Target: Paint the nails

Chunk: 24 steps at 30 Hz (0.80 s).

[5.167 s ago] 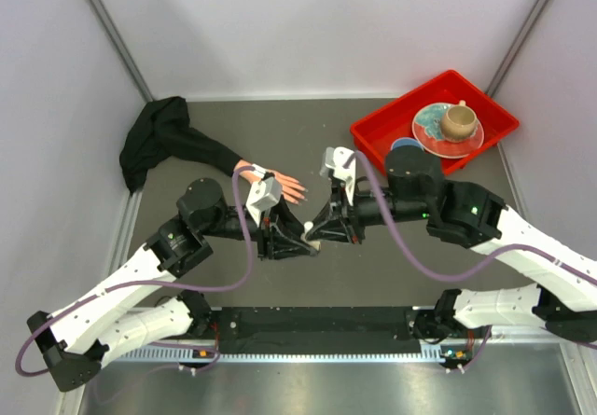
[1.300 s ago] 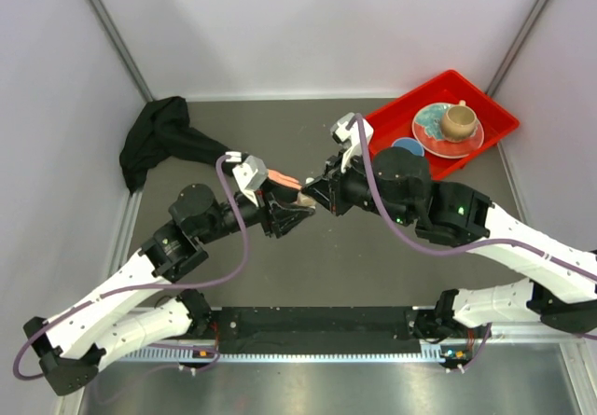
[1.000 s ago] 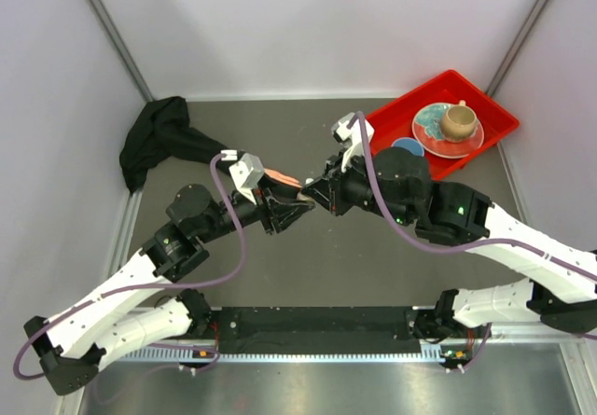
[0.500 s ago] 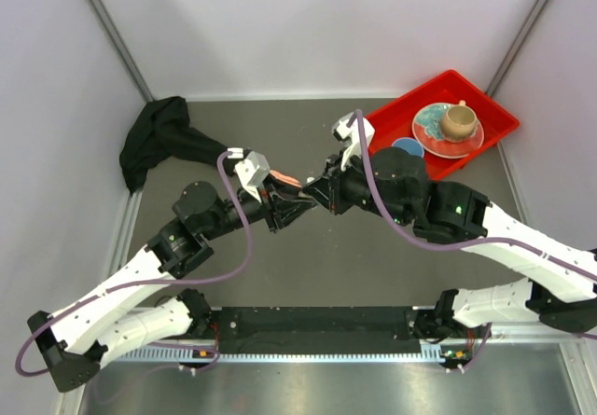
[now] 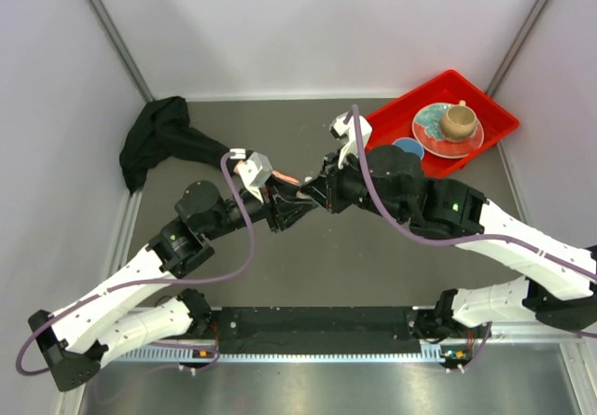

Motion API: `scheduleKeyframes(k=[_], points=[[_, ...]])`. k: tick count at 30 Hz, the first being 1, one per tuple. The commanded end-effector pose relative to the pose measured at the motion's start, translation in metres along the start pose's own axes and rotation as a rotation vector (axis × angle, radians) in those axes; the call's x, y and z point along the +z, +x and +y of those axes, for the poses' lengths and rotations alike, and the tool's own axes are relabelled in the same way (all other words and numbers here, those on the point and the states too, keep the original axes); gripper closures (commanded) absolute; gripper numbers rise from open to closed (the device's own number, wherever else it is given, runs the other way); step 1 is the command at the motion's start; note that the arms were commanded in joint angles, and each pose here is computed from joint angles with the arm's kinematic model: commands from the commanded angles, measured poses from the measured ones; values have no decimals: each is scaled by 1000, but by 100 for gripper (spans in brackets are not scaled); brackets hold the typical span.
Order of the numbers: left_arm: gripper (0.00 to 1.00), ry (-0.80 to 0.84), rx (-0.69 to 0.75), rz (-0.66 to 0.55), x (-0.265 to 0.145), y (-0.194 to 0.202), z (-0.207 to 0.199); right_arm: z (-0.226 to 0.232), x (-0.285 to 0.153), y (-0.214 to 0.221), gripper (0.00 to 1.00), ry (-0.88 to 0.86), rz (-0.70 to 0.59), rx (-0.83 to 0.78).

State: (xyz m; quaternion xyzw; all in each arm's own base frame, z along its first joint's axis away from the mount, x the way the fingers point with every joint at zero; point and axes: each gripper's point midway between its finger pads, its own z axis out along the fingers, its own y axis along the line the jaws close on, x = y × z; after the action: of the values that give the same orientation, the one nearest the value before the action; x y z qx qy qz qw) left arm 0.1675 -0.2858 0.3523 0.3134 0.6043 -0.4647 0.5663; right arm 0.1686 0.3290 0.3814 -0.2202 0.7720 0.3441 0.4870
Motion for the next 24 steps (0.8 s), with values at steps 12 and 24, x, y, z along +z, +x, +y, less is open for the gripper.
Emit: scheduleKeyframes(k=[12,24], points=[[81,16,30,-62,1,-17,-4,16,-11,-31,100,-46,-83,49],[100,-94,134,-72,-5,-15,19,-20,-21,-9,43,206,135,30]])
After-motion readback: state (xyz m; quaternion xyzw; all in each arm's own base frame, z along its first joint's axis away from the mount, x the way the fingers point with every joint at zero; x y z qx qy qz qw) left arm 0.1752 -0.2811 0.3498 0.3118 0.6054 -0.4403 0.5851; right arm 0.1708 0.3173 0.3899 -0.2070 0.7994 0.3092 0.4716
